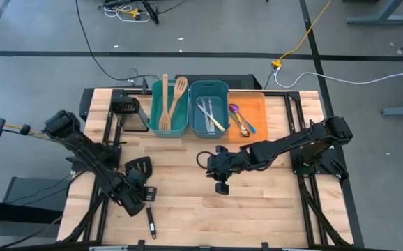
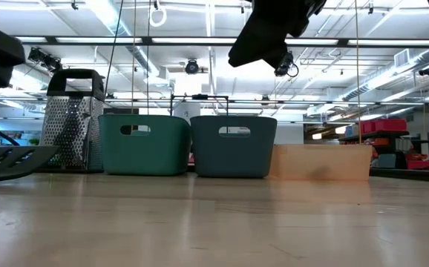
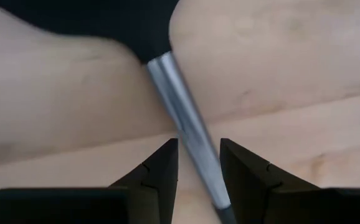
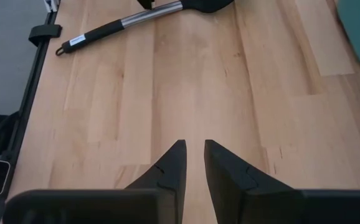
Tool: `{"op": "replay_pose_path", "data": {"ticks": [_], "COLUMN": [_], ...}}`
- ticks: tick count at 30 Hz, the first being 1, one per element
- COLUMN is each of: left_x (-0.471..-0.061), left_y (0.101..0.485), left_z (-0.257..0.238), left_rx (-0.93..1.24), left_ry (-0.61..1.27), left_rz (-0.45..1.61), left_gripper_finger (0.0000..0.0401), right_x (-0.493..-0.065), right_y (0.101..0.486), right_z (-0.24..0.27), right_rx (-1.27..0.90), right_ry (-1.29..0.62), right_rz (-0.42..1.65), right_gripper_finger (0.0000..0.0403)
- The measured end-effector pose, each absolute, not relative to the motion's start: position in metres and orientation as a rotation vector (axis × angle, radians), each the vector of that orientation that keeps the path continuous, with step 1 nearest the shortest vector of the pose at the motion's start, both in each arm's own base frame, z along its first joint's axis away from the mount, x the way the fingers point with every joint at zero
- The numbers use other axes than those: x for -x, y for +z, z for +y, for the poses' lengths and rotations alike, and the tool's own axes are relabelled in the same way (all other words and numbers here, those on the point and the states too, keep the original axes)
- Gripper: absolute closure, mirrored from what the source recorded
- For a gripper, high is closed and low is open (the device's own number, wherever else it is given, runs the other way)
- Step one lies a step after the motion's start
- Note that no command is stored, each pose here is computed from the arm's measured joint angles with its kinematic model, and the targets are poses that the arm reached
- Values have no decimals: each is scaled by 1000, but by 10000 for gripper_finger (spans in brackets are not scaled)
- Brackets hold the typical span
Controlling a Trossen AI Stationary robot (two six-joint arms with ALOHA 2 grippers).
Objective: Pick & Place Kitchen Items
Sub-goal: Put the black spatula into the green bin
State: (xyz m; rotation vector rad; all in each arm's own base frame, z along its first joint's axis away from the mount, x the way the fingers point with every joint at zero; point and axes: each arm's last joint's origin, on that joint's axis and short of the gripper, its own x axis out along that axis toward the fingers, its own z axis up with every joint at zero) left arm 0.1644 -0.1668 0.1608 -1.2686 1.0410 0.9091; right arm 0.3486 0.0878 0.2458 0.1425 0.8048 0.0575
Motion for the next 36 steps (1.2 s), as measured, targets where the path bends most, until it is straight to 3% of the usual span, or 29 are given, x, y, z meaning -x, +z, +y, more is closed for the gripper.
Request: {"op": "replay_pose_path", "data": {"ticks": [19,29,36], "left_x": [-180,-186,-191], "left_y": [132,129,129], "left_z": [-167,-161,-154], "left_rx": [1253,1195,1194], "left_ry": [1028,998,1001], "left_rz": [1136,1193,1223], "left_gripper_finger": [276,277,298], "right_x": [-349,-349,-350], "right_y": [246,247,247], "right_z": [88,88,88], "right_rx": [-144,-145,-145], "right_ry": [59,60,60], "right_rz": [796,793,789], "right_gripper_finger": [334,334,334]}}
